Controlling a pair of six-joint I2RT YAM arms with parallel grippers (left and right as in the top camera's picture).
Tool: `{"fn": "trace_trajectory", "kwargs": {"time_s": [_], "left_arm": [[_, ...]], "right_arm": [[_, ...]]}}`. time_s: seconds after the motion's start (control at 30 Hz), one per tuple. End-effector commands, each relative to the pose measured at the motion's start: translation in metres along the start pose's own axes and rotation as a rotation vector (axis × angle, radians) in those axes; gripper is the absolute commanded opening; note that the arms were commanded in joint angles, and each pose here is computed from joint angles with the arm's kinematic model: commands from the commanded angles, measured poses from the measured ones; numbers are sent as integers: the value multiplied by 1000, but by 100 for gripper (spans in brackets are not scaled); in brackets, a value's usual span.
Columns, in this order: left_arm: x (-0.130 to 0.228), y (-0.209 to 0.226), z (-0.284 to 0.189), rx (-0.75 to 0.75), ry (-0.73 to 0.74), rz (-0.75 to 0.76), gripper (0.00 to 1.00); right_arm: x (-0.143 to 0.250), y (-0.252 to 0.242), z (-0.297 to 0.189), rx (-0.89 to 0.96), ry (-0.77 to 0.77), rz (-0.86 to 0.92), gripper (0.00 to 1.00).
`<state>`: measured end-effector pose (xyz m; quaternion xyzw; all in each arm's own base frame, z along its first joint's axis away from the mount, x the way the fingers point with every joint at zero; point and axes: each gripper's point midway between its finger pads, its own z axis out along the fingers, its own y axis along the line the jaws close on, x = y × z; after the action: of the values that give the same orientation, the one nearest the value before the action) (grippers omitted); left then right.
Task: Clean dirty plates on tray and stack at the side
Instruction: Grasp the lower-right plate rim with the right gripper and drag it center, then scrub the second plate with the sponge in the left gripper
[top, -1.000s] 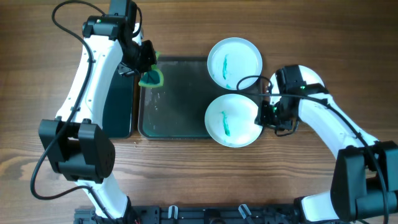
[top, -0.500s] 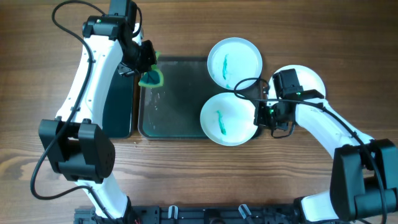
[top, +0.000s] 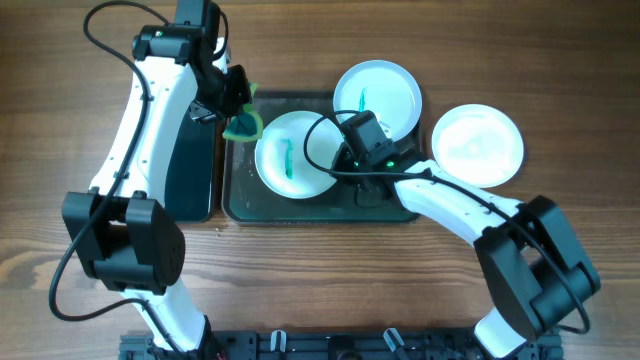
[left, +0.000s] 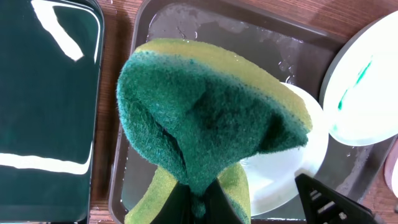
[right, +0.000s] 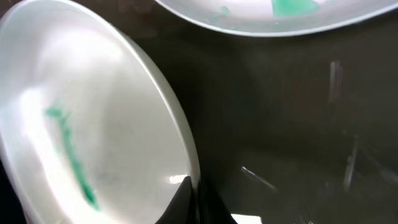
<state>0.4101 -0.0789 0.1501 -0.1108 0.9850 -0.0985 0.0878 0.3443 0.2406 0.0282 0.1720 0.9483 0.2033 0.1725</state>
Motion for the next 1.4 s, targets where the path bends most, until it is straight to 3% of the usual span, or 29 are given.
{"fn": "trace_trajectory", "kwargs": {"time_s": [0.0,0.13,0.3,0.5,0.57,0.6,0.8,0.93,1.03,1.07,1.13,1.17,1.2,1.23,1.3,1.37], "left_arm": [[-2,-5,-9,23,-19,9,4],[-2,-5,-9,23,-19,9,4],[-2,-5,-9,24,-19,9,4],[-1,-3,-2,17,-3,7,4],[3,-2,10,6,30,5,4],[5,-4,17,2,48,11,4],[40,-19,84,-39,182,84,4],[66,-5,145,-75,268,87,4],[74,-2,166,-70,290,87,4],[77,-8,166,-31,304,108,4],[103,-74,149,405,393,359,4],[108,-93,140,537,392,431,4],[106,-97,141,542,374,447,4],[100,-97,145,526,342,458,4],[72,-80,163,345,247,376,4],[23,-14,175,-106,47,157,4]], "right_arm": [[7,5,14,-16,58,5,11],[-1,14,6,11,89,-93,28],[-32,14,0,-20,101,-203,29],[-19,14,38,-33,239,-238,22],[-19,13,39,-28,242,-230,7],[-19,13,39,-25,242,-212,5],[-18,13,39,-26,243,-216,4],[-18,13,39,-28,245,-216,3],[-18,13,39,-28,245,-216,4],[-18,13,39,-29,245,-216,4],[-18,14,40,-31,243,-217,4],[-18,14,40,-31,243,-217,4],[-18,14,39,-31,243,-217,4],[-18,14,39,-30,243,-216,4],[-18,14,39,-30,243,-216,4],[-18,14,39,-30,243,-216,4]]}}
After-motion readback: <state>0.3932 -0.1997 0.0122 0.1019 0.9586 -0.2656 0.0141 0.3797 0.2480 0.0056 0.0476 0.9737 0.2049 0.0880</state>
